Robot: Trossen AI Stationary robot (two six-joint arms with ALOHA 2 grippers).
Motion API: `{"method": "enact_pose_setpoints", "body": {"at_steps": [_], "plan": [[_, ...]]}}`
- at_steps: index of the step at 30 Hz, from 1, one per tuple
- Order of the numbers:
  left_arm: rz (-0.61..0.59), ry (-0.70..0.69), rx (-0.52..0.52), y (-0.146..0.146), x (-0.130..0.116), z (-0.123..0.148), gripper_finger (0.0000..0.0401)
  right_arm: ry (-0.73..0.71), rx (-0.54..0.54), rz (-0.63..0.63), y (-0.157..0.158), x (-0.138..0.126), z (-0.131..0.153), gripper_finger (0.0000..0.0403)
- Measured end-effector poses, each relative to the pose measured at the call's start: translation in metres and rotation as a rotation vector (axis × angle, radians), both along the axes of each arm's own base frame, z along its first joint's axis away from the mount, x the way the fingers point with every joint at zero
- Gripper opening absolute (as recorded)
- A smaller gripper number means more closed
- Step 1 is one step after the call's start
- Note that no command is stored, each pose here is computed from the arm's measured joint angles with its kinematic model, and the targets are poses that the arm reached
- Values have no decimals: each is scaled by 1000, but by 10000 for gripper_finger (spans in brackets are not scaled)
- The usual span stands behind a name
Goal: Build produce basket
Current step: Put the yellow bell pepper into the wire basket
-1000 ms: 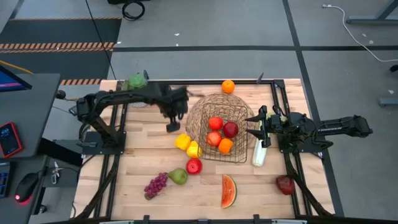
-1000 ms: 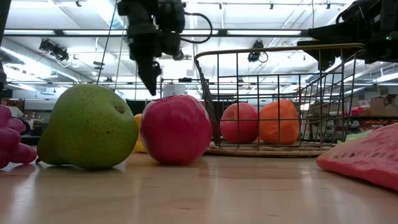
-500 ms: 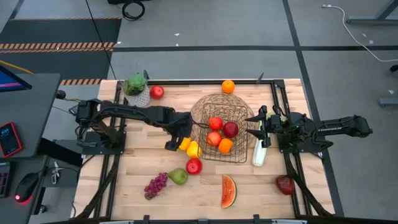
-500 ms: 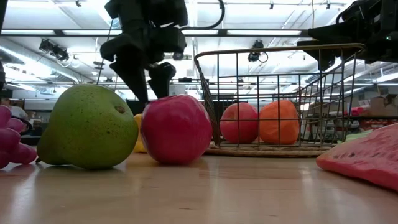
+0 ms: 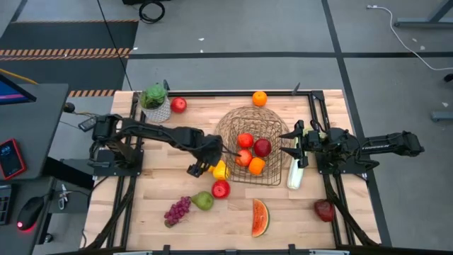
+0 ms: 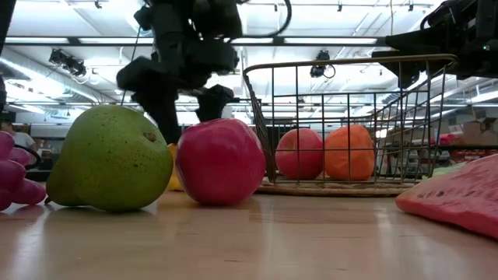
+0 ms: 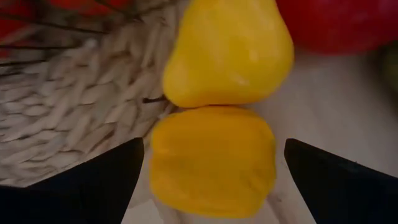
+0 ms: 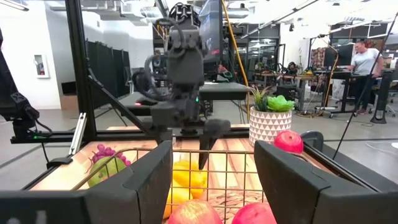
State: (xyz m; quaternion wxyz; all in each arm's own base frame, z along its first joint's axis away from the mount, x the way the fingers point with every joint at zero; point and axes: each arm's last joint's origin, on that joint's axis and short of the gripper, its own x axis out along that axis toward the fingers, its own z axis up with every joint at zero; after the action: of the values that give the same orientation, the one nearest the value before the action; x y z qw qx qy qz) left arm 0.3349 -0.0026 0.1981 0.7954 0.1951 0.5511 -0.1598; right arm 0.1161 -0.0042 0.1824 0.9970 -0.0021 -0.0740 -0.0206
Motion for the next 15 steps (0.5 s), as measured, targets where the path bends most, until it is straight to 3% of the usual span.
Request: {"method": "enact_pose_setpoints", "body": {"at_steps": [9,15], "plan": [[12,58,-3,3,5,-18,396,0,0,0,0,0,0,231],[186,76,-53,9,5,-22,396,-5,0,-1,0,0,0,231]]}}
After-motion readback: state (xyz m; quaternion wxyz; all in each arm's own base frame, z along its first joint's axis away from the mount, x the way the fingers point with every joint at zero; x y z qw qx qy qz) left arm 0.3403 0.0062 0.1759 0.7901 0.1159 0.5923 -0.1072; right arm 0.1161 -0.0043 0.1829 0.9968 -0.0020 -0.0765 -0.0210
